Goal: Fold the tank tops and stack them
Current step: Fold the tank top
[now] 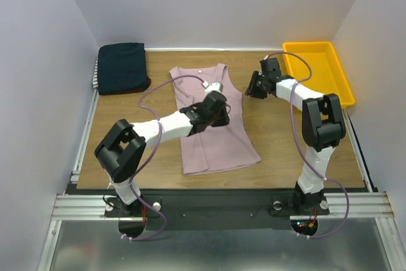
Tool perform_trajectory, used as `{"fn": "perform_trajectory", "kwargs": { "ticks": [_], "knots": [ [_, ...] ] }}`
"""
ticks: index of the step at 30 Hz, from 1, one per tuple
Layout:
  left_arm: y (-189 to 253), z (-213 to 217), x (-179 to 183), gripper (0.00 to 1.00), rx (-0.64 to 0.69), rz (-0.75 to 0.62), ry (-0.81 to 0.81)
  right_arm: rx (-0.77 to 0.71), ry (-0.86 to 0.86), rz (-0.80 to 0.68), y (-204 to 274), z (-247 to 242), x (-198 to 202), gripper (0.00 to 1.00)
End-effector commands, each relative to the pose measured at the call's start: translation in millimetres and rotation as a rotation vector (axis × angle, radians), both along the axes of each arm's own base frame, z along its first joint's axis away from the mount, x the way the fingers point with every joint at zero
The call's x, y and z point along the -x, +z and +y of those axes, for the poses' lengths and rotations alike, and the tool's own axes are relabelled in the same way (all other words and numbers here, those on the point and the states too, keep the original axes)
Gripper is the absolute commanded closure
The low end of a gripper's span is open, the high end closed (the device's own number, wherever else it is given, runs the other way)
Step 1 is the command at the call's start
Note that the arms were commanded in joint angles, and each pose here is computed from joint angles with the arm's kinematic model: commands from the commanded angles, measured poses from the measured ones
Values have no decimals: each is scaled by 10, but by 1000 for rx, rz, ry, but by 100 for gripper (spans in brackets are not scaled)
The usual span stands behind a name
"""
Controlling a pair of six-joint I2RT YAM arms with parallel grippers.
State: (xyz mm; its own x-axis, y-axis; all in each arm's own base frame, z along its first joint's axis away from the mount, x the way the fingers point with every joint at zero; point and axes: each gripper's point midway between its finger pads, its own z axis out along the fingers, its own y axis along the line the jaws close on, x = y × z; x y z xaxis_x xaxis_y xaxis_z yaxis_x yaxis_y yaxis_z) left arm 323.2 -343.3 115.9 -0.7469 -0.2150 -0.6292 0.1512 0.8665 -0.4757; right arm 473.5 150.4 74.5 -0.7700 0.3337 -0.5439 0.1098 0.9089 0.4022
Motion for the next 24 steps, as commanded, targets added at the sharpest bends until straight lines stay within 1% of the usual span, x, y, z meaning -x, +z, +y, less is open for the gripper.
{"fn": "perform_trajectory", "kwargs": {
  "ticks": [1, 2, 3, 7, 12, 14, 18, 19, 21, 24],
  "knots": [
    [276, -518, 378, 70, 62, -66, -128, -21, 97, -16, -7, 150, -74, 62],
    [246, -593, 460, 71, 53, -62, -153, -17, 99, -10, -50, 149, -74, 61],
    [155, -695, 628, 70, 24, -51, -188, -15, 101, 2, -111, 149, -62, 59],
    [70, -836, 885, 65, 15, -33, -213, -15, 101, 2, -159, 147, -54, 55],
    [-85, -744, 985, 65, -8, -11, -181, -5, 65, -24, -79, 91, -54, 54],
    [-190, -668, 1012, 65, -23, 15, -157, -23, 82, -33, -48, 136, -76, 54],
    [-376, -474, 1036, 72, -72, 65, -78, -37, 94, -28, -73, 192, -90, 54],
    [-427, -391, 1036, 74, -101, 72, -53, -35, 90, -26, -87, 189, -94, 54],
    [-472, -338, 1048, 75, -118, 79, -44, -32, 82, -21, -114, 172, -76, 54],
    [-606, -288, 1082, 82, -158, 104, -46, -38, 84, -26, -119, 193, -88, 54]
  ]
}}
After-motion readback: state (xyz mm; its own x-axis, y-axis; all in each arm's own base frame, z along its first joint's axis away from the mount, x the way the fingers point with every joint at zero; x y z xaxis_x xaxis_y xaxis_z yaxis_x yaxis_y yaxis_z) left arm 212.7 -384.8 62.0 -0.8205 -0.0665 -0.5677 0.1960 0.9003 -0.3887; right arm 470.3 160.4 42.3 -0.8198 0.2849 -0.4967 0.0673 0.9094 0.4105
